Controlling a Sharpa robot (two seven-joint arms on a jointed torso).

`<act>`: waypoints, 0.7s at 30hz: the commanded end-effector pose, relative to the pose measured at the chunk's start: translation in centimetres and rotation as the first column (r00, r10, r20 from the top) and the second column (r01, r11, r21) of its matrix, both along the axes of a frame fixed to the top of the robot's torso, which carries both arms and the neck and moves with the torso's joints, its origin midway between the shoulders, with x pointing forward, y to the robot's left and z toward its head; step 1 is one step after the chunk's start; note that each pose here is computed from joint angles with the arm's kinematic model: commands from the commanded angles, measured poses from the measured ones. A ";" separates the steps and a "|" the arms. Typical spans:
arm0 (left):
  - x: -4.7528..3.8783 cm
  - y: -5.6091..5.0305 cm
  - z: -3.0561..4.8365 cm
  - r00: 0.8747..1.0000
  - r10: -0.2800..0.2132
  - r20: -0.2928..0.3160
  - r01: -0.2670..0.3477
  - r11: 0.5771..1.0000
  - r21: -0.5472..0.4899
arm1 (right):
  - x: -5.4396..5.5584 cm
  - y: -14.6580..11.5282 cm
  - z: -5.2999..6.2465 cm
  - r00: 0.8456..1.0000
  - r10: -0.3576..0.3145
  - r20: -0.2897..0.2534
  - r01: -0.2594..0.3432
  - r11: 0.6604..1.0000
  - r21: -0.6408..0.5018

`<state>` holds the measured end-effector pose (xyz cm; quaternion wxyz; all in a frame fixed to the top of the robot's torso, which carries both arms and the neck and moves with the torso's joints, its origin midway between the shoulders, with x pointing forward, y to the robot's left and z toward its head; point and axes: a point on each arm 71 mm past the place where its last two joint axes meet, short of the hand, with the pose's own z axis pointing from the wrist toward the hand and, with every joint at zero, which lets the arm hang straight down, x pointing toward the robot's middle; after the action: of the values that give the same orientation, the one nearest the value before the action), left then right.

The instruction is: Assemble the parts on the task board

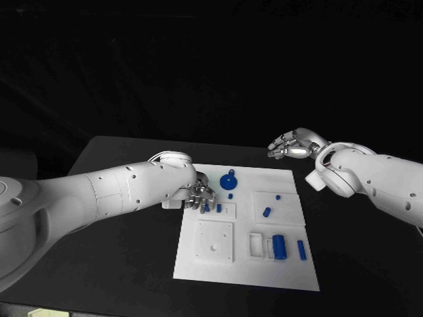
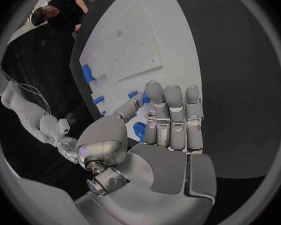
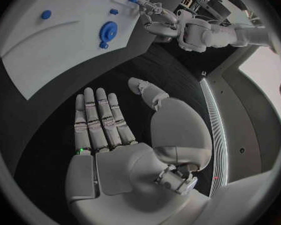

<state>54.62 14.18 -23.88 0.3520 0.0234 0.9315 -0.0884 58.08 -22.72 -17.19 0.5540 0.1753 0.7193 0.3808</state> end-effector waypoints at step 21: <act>-0.30 0.3 0.09 0.999 0.001 0.052 0.000 1.000 -0.005 | -0.1 -0.1 0.0 1.000 0.015 -0.002 -0.015 1.000 0.000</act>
<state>54.30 14.51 -23.90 0.3688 0.0245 0.9248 -0.0899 58.05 -22.91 -17.20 0.5542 0.1760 0.7193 0.3800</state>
